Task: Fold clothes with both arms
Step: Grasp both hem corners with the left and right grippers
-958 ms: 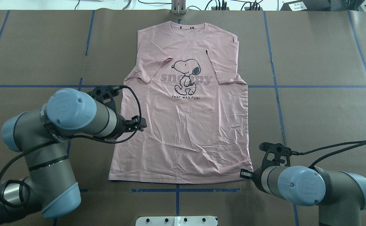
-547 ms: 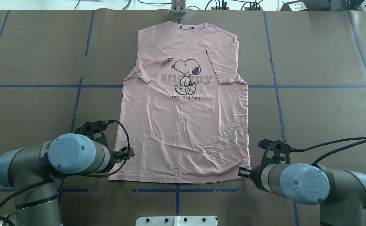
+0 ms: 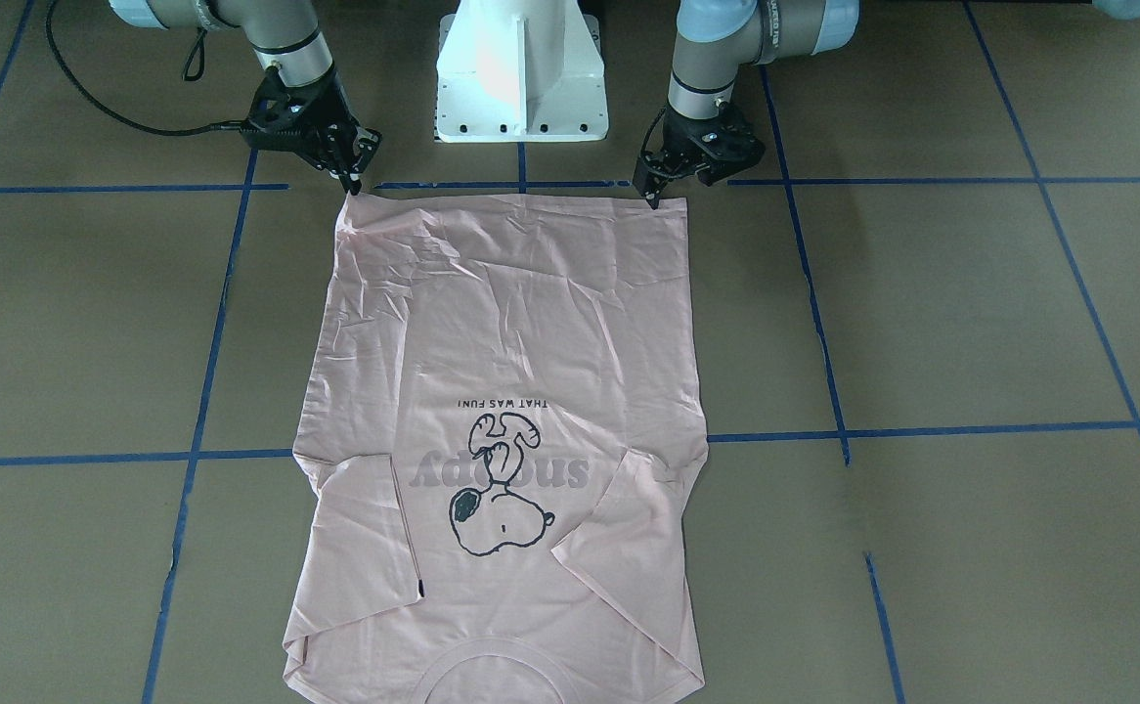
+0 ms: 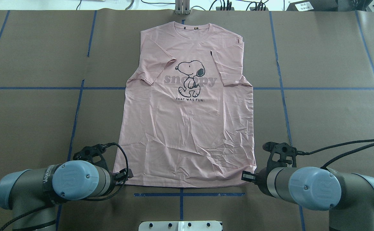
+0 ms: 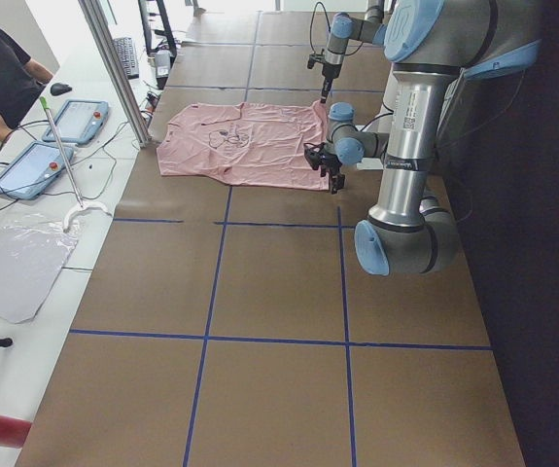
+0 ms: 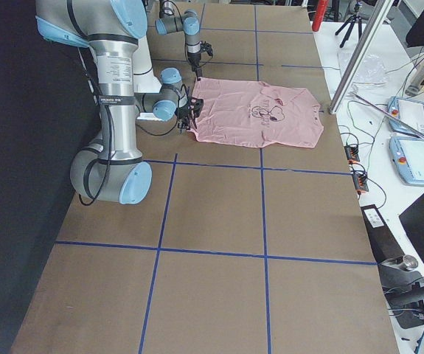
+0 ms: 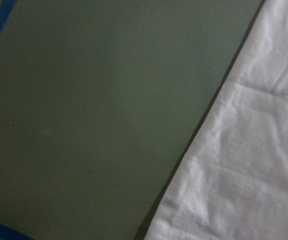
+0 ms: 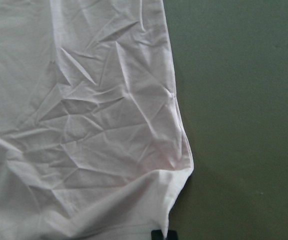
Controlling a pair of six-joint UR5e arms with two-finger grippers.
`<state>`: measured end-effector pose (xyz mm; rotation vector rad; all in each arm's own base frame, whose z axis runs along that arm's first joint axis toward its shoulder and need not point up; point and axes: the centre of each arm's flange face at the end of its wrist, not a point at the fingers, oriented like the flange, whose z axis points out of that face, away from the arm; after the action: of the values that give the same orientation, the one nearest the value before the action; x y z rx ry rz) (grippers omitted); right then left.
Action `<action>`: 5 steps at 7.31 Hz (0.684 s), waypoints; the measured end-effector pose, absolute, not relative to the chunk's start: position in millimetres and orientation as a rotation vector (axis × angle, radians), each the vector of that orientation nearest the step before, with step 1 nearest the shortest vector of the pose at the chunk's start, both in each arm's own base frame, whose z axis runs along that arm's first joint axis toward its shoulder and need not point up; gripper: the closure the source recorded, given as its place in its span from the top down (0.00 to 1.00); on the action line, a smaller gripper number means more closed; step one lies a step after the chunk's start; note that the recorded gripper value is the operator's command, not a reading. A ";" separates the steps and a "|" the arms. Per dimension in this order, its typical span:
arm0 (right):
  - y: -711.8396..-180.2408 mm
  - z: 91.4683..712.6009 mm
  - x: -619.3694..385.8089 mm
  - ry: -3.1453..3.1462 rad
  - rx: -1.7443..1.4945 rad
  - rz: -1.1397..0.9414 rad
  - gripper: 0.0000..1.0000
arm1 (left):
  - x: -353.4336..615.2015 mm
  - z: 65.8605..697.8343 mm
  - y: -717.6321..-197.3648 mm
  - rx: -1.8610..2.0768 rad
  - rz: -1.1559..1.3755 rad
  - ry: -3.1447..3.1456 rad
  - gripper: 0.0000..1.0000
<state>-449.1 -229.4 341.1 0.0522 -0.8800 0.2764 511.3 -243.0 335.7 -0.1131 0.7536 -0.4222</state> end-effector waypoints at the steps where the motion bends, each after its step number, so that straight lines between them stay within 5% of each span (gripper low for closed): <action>1: -229.4 340.6 -449.0 -0.882 0.052 0.276 0.00 | 513.9 338.1 -240.2 -0.116 -0.420 0.748 0.98; 3: -230.1 340.9 -448.6 -0.882 0.053 0.278 0.00 | 516.3 341.1 -236.9 -0.119 -0.415 0.741 0.89; 5: -231.4 342.1 -447.8 -0.879 0.054 0.280 0.00 | 517.1 342.2 -236.5 -0.118 -0.413 0.738 0.42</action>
<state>-447.8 -231.4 342.1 0.0539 -0.8793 0.2804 517.1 -236.5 342.2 -0.1183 0.7381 -0.4126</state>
